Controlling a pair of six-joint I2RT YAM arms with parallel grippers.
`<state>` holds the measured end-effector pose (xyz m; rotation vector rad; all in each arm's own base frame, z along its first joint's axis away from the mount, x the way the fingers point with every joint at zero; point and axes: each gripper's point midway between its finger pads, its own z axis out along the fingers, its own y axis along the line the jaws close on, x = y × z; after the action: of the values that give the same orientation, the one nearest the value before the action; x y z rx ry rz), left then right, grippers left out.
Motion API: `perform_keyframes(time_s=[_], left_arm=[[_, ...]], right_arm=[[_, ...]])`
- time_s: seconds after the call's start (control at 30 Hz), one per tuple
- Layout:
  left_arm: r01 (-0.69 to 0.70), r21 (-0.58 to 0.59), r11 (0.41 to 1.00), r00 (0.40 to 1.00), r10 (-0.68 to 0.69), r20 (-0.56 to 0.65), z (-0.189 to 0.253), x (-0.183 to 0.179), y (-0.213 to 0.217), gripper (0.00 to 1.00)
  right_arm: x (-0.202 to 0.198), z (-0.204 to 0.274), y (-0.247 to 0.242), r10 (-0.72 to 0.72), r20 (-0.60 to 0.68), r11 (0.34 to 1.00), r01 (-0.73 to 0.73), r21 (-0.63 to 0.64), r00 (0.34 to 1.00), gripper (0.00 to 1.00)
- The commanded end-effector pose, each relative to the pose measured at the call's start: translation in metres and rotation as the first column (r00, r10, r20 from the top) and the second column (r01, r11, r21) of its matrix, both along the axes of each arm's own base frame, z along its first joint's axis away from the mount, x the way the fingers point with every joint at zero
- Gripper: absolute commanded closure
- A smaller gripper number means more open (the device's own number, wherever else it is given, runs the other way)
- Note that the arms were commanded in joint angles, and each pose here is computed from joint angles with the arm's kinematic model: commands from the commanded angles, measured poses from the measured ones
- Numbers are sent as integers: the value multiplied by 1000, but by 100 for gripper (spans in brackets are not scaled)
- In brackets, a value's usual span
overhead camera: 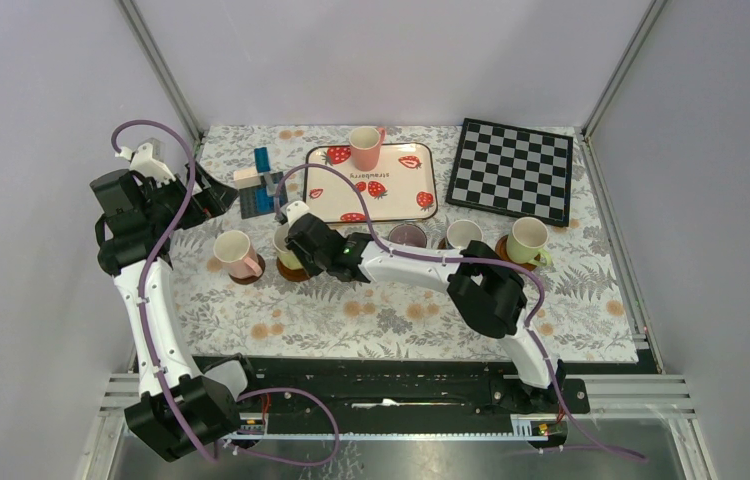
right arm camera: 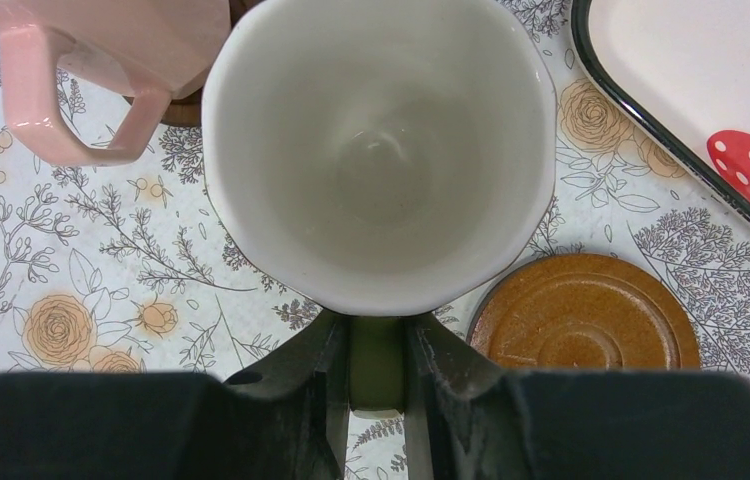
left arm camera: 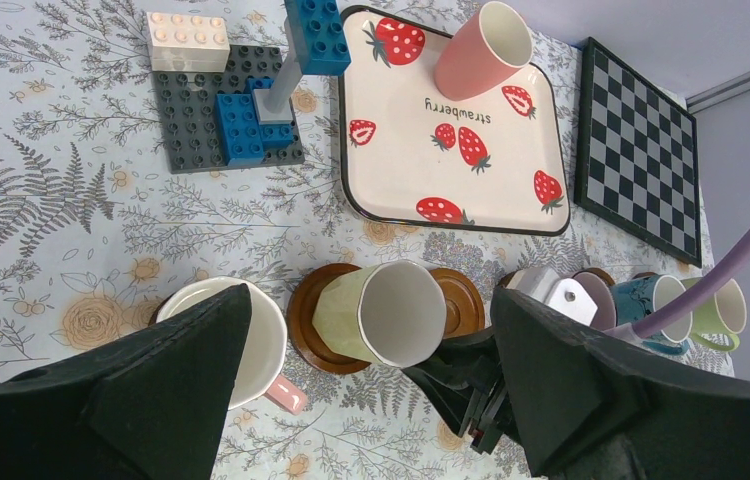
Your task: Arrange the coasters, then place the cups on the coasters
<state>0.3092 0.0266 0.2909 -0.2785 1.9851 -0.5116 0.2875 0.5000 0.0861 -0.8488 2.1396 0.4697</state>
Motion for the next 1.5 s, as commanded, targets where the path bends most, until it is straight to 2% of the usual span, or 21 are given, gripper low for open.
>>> perform_keyframes(time_s=[0.0,1.03,1.47], left_arm=[[7,4,1000,999,-8,40,9,5,1,1],[18,-5,1000,999,-18,34,5,4,-1,1],[17,-4,1000,999,-17,34,5,4,0,1]], right_arm=[[4,36,-3,-35,39,998,33,54,999,78],[-1,56,3,-13,70,998,9,55,997,84],[2,64,8,4,87,999,-9,52,996,97]])
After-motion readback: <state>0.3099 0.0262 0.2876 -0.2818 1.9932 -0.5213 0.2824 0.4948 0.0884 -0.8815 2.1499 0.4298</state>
